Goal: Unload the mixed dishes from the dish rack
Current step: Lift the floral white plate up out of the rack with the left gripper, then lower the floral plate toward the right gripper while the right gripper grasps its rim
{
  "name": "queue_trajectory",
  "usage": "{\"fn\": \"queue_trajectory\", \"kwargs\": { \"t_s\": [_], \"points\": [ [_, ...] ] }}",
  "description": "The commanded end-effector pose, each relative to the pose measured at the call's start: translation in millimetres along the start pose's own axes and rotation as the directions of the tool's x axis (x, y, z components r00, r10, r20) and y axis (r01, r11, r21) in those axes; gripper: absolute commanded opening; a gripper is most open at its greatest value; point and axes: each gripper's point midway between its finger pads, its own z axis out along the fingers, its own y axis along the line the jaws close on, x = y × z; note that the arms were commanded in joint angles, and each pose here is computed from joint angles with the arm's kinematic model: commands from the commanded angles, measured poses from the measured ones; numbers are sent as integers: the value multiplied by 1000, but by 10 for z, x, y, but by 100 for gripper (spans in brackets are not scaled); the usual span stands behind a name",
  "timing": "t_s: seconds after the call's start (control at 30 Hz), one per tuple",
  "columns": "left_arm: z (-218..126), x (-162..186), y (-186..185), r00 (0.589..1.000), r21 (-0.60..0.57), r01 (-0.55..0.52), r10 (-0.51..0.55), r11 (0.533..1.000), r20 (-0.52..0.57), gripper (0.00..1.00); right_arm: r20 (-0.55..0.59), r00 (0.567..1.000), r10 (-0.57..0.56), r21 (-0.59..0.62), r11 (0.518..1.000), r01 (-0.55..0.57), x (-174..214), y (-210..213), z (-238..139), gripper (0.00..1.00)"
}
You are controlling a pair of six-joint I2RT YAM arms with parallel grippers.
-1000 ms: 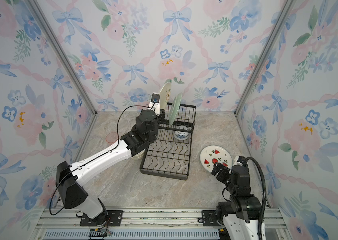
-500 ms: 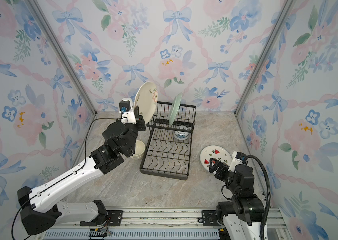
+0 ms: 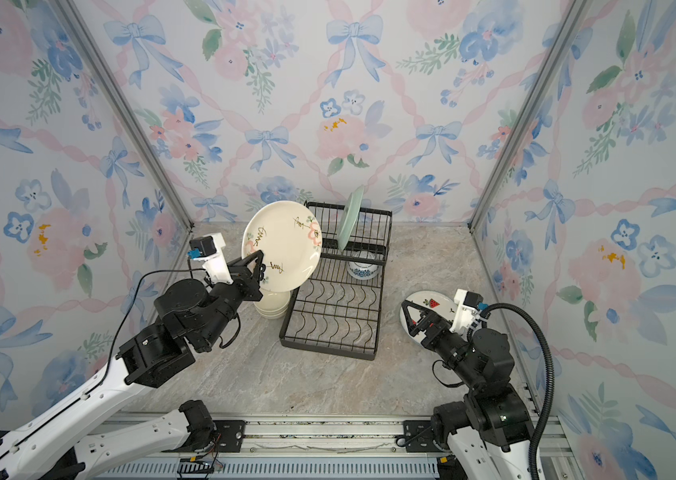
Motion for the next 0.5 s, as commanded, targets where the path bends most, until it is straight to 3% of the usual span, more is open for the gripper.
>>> {"fn": "queue_trajectory", "kwargs": {
  "t_s": [0.0,0.2,0.47],
  "points": [
    [-28,-44,-242,979,153,204,-202,967,-28,0,0,1000,23,-91,996,-23,5,225,91,99],
    [82,191,-424,941,279,337,-310,899,-136,0,-60,997,-48,-149,988,38,245,471,248,99],
    [142,386,-478,894,338,449,-411,827,-181,0,-84,986,-142,-146,981,129,417,656,435,99]
  ]
}}
